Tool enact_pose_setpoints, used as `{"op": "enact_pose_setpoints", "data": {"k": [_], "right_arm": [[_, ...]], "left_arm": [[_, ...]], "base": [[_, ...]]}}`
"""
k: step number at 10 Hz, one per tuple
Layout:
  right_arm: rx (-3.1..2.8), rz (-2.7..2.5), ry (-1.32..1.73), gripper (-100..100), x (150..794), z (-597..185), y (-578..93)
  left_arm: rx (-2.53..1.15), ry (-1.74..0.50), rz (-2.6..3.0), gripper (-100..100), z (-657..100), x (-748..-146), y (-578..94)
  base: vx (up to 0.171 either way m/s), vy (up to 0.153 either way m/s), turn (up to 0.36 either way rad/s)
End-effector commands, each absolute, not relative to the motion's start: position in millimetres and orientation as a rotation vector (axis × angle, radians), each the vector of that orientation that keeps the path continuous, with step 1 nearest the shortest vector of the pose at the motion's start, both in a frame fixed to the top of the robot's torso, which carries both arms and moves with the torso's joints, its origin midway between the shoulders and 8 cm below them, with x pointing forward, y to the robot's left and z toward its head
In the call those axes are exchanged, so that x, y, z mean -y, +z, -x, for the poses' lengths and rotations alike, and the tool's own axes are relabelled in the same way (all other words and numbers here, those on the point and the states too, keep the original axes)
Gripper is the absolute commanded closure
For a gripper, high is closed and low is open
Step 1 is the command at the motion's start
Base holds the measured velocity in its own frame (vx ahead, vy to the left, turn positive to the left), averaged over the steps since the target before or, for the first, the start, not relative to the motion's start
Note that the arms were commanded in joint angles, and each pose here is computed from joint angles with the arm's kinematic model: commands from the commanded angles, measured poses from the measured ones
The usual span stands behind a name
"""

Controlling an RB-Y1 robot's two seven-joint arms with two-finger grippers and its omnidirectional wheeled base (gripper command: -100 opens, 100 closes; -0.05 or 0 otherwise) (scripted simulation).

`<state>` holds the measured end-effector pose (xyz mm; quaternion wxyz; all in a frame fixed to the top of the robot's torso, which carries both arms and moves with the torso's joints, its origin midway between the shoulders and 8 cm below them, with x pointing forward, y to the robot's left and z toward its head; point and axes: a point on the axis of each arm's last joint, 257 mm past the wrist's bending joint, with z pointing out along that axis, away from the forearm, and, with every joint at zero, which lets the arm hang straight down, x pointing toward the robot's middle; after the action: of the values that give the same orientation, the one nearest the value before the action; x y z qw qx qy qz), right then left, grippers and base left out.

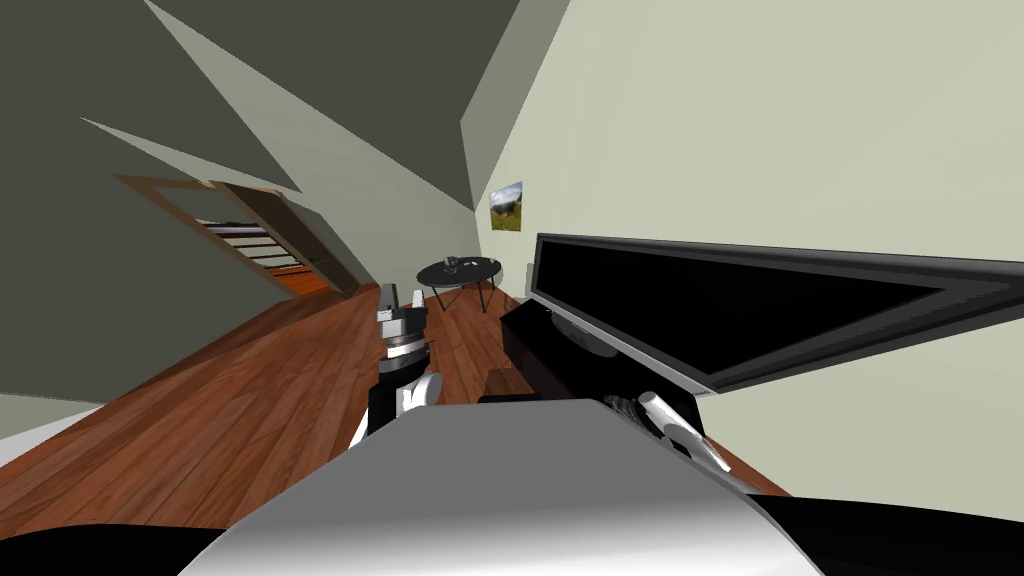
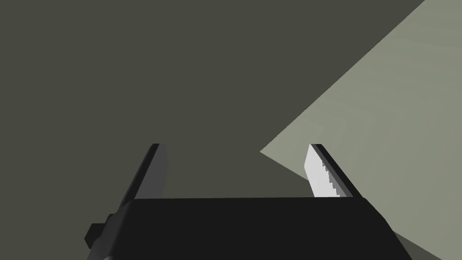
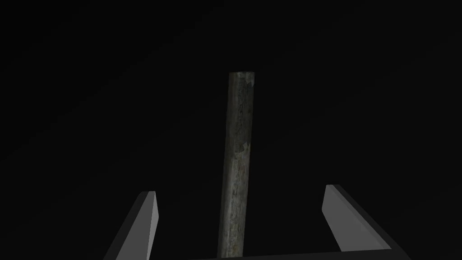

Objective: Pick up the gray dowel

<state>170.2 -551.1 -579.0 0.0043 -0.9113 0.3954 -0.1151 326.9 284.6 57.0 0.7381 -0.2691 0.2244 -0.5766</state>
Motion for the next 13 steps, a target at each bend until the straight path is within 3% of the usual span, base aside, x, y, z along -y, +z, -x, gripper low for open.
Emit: {"op": "enact_pose_setpoints", "data": {"k": [1, 2, 3, 4, 13], "right_arm": [[-1.3, 2.811, -0.324, -100, 548.2, -162.1, -580.5], [-1.277, 2.829, -0.339, -100, 549.0, -164.4, -580.6], [-1.283, 2.824, -0.334, 0, 548.4, -163.4, -580.8], [-1.271, 2.829, -0.335, -100, 536.9, -161.4, -590.6], [-1.26, 2.834, -0.335, -100, 525.1, -159.1, -600.0]], "left_arm": [[-0.493, -1.266, 0.591, 0, -326.9, -284.6, 57.0], [-0.493, -1.266, 0.591, 0, -326.9, -284.6, 57.0], [-0.493, -1.266, 0.591, 0, -326.9, -284.5, 57.0], [-0.493, -1.266, 0.591, 0, -326.9, -284.5, 57.0], [-0.493, -1.266, 0.591, 0, -326.9, -284.5, 57.0]], "base": [[0.015, 0.017, -0.05], [0.005, 0.007, -0.012], [0.0, 0.0, 0.0], [0.007, 0.005, -0.025], [0.001, 0.002, -0.005]]}}
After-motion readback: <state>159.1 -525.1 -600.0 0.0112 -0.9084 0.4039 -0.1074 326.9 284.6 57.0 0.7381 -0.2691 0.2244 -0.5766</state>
